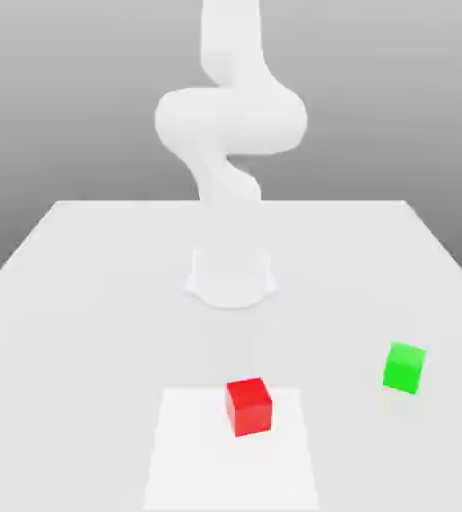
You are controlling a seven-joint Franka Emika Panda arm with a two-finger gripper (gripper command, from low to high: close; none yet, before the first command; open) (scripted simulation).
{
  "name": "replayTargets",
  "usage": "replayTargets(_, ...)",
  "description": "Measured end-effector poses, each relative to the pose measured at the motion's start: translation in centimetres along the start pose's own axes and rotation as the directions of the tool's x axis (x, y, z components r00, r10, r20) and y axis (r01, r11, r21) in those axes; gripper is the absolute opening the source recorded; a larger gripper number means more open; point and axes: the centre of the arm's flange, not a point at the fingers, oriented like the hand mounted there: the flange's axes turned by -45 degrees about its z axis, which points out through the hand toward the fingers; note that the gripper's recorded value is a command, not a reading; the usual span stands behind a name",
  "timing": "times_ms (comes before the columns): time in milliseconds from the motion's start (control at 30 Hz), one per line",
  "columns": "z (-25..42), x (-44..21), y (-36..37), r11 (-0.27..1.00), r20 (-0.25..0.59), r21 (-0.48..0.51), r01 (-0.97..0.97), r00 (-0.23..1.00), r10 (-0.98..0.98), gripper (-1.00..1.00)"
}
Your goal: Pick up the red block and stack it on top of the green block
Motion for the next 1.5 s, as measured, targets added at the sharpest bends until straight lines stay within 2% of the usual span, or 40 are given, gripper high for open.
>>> replayTargets(300, 20.7, -10.4, -1.3, 0.993, 0.329, 0.047, 0.105, 0.937, -0.114, 0.0)
replayTargets(600, 32.9, -29.2, -2.4, 0.972, 0.619, 0.156, 0.178, 0.749, -0.236, 0.0)
replayTargets(800, 37.1, -33.9, -2.4, 0.97, 0.638, 0.166, 0.18, 0.73, -0.244, 0.0)
replayTargets(833, 37.7, -34.6, -2.4, 0.97, 0.638, 0.165, 0.18, 0.73, -0.244, -1.0)
replayTargets(1067, 37.9, -34.8, -2.4, 0.97, 0.639, 0.165, 0.18, 0.73, -0.244, -1.0)
replayTargets(1300, 33.6, -31.0, -2.4, 0.971, 0.639, 0.161, 0.175, 0.731, -0.238, -1.0)
replayTargets(1500, 30.6, -31.0, -13.6, 0.958, 0.629, 0.196, 0.207, 0.723, -0.285, -1.0)
